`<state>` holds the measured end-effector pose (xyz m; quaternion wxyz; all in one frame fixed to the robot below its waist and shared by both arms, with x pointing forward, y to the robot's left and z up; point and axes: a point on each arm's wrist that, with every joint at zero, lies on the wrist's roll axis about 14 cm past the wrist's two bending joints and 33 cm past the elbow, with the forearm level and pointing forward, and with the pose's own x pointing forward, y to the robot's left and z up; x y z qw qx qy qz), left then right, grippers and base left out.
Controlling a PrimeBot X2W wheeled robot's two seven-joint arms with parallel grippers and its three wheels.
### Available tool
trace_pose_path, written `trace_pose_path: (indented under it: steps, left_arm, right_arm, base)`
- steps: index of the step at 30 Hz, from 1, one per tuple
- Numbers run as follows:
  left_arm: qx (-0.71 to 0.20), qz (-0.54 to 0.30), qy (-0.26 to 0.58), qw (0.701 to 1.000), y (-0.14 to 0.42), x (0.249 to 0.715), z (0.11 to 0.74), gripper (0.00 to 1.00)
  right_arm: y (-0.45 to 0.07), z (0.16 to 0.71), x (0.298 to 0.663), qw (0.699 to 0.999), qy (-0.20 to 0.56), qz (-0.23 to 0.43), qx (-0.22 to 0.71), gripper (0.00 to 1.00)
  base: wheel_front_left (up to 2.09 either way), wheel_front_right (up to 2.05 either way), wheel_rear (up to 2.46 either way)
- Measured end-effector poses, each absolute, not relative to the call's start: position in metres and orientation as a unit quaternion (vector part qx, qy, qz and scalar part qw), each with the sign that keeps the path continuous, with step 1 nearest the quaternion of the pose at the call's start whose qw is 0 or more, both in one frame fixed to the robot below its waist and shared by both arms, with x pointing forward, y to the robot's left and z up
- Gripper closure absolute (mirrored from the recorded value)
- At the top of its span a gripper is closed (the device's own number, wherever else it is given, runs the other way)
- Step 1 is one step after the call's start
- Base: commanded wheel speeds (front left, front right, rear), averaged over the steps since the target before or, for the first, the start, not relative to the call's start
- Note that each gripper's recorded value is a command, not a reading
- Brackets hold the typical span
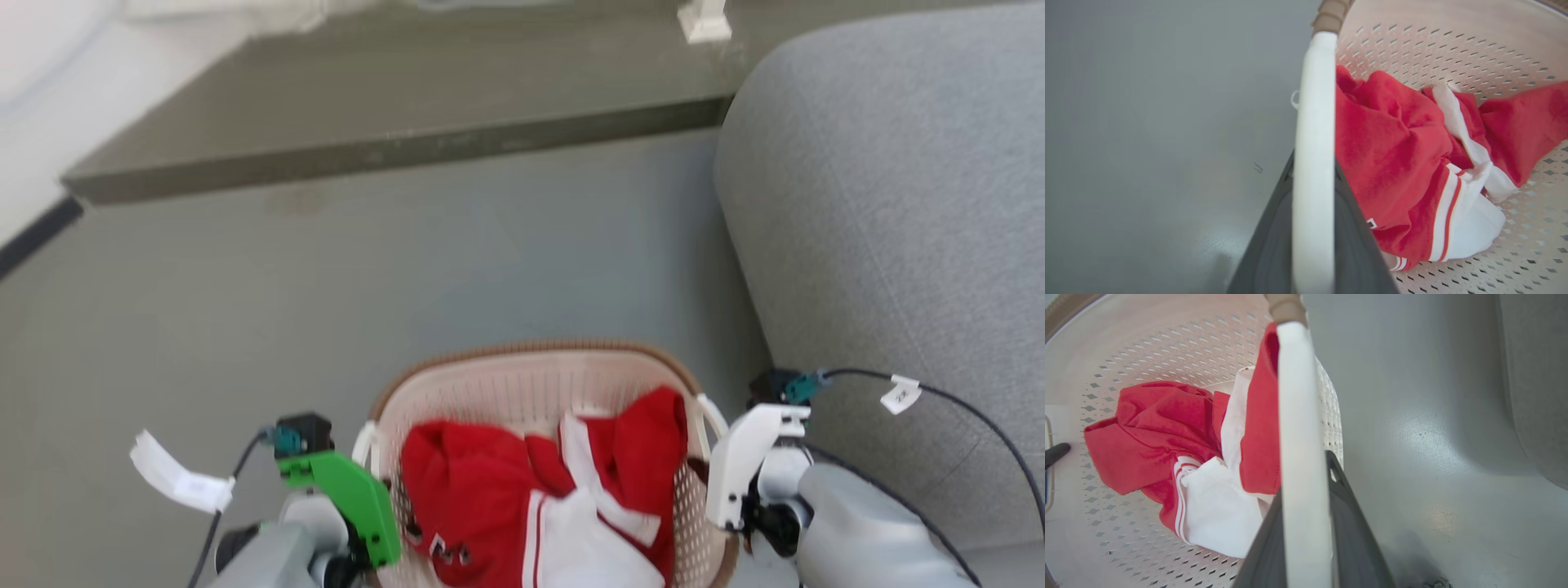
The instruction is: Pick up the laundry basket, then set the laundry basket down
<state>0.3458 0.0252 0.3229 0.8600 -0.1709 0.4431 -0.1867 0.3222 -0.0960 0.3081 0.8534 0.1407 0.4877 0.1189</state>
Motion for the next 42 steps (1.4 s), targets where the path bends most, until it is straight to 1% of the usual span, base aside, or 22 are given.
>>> trace_pose_path:
  steps: [7, 13, 42]
  left_arm:
    - [-0.167, -0.191, 0.442, 0.861, 0.025, 0.335, 0.332, 1.00]
    - [-0.165, -0.194, 0.434, 0.864, 0.025, 0.334, 0.338, 1.00]
    - [-0.166, -0.196, 0.441, 0.860, 0.024, 0.330, 0.336, 1.00]
  right_arm:
    - [-0.096, 0.315, 0.310, 0.854, 0.486, 0.121, 0.140, 1.00]
    - [-0.095, 0.323, 0.311, 0.858, 0.478, 0.124, 0.138, 1.00]
    - [-0.096, 0.321, 0.308, 0.853, 0.487, 0.129, 0.137, 1.00]
  base:
    - [0.00, 0.00, 0.00]
    - [0.00, 0.00, 0.00]
    - [0.00, 0.00, 0.00]
